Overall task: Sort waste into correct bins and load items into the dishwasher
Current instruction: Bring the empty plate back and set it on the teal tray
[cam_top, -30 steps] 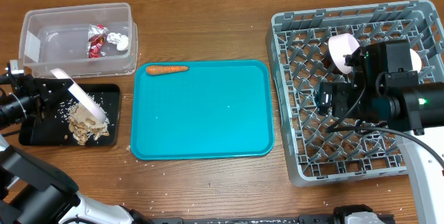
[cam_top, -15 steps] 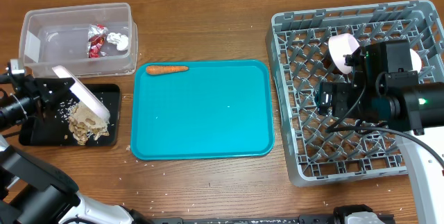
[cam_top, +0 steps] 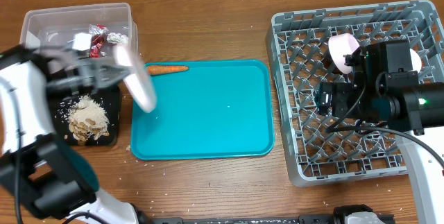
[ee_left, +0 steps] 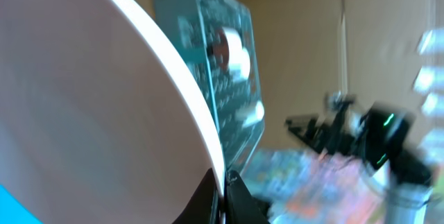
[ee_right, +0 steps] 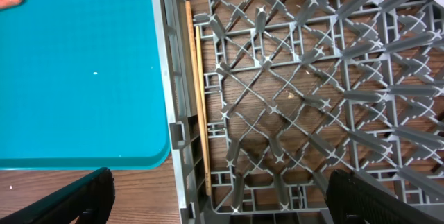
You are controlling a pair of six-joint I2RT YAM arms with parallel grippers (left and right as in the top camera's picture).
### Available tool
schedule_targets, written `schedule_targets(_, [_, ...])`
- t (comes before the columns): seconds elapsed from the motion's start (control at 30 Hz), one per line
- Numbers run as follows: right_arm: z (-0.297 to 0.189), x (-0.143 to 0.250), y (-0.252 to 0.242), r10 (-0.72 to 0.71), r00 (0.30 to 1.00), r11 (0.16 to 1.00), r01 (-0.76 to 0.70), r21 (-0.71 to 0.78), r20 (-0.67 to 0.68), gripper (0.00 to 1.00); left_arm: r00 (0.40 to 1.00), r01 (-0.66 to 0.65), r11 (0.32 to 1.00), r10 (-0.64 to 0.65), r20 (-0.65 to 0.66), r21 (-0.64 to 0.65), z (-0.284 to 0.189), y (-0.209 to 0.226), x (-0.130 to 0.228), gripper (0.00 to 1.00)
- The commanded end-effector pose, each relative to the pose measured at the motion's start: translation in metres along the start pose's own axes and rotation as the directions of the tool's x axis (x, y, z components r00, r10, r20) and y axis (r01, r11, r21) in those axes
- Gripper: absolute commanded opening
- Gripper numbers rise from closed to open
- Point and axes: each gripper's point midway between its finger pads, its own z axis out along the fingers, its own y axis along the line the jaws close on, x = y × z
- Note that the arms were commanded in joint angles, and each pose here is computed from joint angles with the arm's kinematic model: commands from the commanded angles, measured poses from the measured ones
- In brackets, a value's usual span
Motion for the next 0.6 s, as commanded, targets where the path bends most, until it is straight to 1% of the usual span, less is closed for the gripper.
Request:
schedule_targets(0.0, [0.001, 0.000, -0.001, 0.007, 1.000, 1.000, -0.007, 0.002, 0.001, 1.00, 0.983, -0.132, 0.991, 0.129, -0.129, -0.015, 0.043, -0.022, 0.014, 0.04])
schedule_targets(0.07, [0.001, 0.000, -0.001, 0.007, 1.000, 1.000, -0.007, 0.002, 0.001, 1.00, 0.965, -0.153, 0.985, 0.132, -0.225, -0.081, 0.075, -0.017, 0.022, 0.04])
schedule_targets(0.13, [0.001, 0.000, -0.001, 0.007, 1.000, 1.000, -0.007, 0.002, 0.001, 1.00, 0.946, -0.187, 0.963, 0.123, -0.301, -0.193, 0.105, -0.006, 0.030, 0.04])
schedule_targets(0.2, [0.001, 0.000, -0.001, 0.007, 1.000, 1.000, -0.007, 0.002, 0.001, 1.00, 0.930, -0.237, 0.912, 0.113, -0.351, -0.336, 0.131, 0.008, 0.036, 0.04])
schedule_targets(0.3, [0.001, 0.000, -0.001, 0.007, 1.000, 1.000, -0.007, 0.002, 0.001, 1.00, 0.922, -0.311, 0.784, 0.114, -0.369, -0.537, 0.158, 0.025, 0.040, 0.04])
schedule_targets(0.4, [0.001, 0.000, -0.001, 0.007, 1.000, 1.000, -0.007, 0.002, 0.001, 1.00, 0.925, -0.353, 0.642, 0.129, -0.358, -0.680, 0.180, 0.033, 0.047, 0.04])
schedule_targets(0.5, [0.001, 0.000, -0.001, 0.007, 1.000, 1.000, -0.007, 0.002, 0.001, 1.00, 0.920, -0.383, 0.525, 0.137, -0.368, -0.761, 0.199, 0.039, 0.063, 0.04])
schedule_targets(0.57, [0.001, 0.000, -0.001, 0.007, 1.000, 1.000, -0.007, 0.002, 0.001, 1.00, 0.907, -0.414, 0.480, 0.144, -0.395, -0.774, 0.212, 0.042, 0.076, 0.04])
